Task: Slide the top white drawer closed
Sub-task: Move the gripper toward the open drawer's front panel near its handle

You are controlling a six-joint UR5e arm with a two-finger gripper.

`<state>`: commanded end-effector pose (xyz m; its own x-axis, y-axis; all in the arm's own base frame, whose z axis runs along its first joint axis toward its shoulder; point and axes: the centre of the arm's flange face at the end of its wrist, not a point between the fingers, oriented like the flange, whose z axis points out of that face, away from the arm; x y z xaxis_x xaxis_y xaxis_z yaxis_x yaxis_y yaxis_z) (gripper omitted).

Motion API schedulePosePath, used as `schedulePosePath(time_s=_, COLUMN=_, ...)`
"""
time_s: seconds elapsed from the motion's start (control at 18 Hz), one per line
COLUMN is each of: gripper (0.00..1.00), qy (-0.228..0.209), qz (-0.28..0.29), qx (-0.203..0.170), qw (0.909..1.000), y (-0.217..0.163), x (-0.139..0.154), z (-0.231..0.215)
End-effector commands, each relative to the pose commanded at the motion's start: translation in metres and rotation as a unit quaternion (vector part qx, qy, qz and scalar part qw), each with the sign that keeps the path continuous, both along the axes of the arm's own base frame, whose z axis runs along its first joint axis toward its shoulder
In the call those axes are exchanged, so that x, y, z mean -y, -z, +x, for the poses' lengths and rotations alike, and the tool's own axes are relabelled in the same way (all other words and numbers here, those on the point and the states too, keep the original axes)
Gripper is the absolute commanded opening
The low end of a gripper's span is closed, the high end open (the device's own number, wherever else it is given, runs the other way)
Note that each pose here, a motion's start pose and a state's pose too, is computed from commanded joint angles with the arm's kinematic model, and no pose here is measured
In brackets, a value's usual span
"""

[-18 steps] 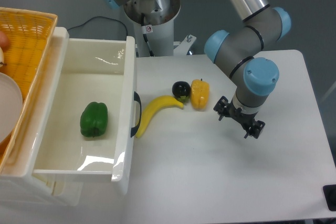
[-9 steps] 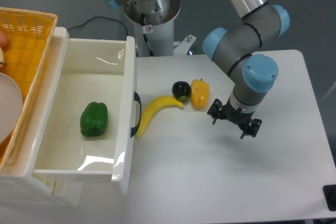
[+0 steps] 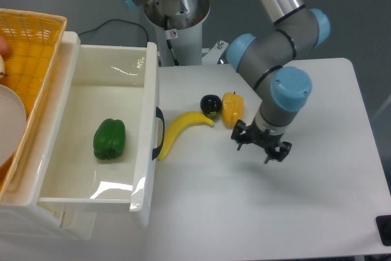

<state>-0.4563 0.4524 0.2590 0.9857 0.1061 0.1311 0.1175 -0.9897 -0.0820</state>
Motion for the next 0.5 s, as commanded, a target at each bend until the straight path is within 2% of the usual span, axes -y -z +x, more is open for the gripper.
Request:
schedulePosePath(time_s=0.22, gripper=0.24, qy=-0.026, qz=0.027, qx=0.023, qw=0.9990, y=-0.010, x=-0.024, z=0.027)
schedulePosePath(time_s=0.33, gripper=0.17, qy=-0.031, qz=0.041, qx=0.031, qw=0.9982, y=-0.017, x=-0.034, z=0.038)
schedulePosePath(time_s=0.5, gripper=0.16, qy=-0.037, qz=0.061, qx=0.038, qw=0.9968, y=-0.031, x=-0.042, z=0.050)
